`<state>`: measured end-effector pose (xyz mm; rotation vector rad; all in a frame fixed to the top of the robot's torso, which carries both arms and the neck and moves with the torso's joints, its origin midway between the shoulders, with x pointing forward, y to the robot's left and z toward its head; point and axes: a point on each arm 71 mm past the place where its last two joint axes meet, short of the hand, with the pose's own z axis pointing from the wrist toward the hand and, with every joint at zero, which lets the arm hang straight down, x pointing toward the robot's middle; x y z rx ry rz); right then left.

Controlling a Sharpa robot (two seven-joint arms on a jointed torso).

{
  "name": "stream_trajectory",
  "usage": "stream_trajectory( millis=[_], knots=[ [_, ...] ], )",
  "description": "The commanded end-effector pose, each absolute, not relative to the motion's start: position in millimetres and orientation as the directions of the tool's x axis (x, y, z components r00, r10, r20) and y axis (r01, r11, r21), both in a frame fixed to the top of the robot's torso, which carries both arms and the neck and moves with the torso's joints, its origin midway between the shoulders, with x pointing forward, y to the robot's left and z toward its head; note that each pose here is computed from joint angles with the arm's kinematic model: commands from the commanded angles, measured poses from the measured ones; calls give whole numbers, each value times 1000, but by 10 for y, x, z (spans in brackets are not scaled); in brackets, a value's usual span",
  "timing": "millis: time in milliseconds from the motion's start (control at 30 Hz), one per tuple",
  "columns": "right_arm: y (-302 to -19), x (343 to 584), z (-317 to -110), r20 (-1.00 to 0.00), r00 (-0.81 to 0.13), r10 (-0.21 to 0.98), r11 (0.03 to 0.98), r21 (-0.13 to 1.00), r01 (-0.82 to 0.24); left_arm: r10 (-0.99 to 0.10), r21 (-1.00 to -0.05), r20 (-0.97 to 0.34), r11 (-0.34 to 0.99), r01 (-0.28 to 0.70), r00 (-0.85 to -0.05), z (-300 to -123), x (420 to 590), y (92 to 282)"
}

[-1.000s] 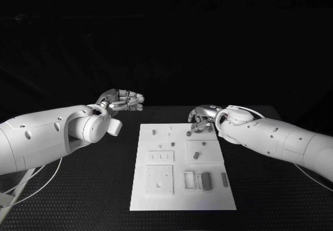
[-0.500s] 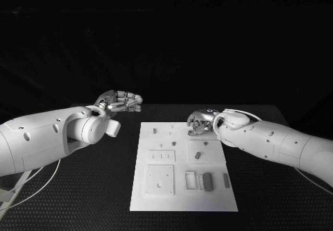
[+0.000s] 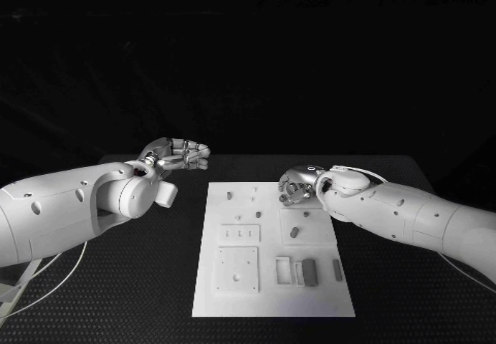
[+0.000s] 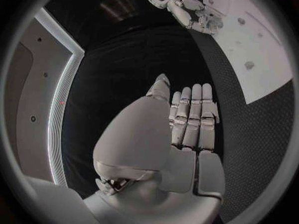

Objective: Assemble the parts on the task board

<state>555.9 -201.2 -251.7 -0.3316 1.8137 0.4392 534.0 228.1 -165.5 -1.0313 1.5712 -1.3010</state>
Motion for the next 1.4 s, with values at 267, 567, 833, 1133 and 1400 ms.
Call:
stream_trajectory(
  millis=[267,567,833,1133,1400],
  knots=[
    [-2003,5551,-2551,-958,-286,-28,888,107,-447,-939,-990,-93,123,-69,-332,-1640,5342,2258],
    [-2015,5551,-2568,-958,-286,-32,890,103,-445,-939,-990,-96,125,-68,-331,-1639,5340,2267],
    [-2012,5549,-2565,-959,-282,-33,887,102,-450,-939,-990,-96,125,-67,-331,-1639,5342,2268],
    [-1979,5540,-2564,-959,-282,-32,883,105,-457,-939,-990,-97,126,-68,-330,-1639,5344,2269],
    [-1980,5543,-2563,-959,-280,-31,886,103,-451,-939,-990,-96,126,-68,-330,-1639,5344,2273]
  ],
)
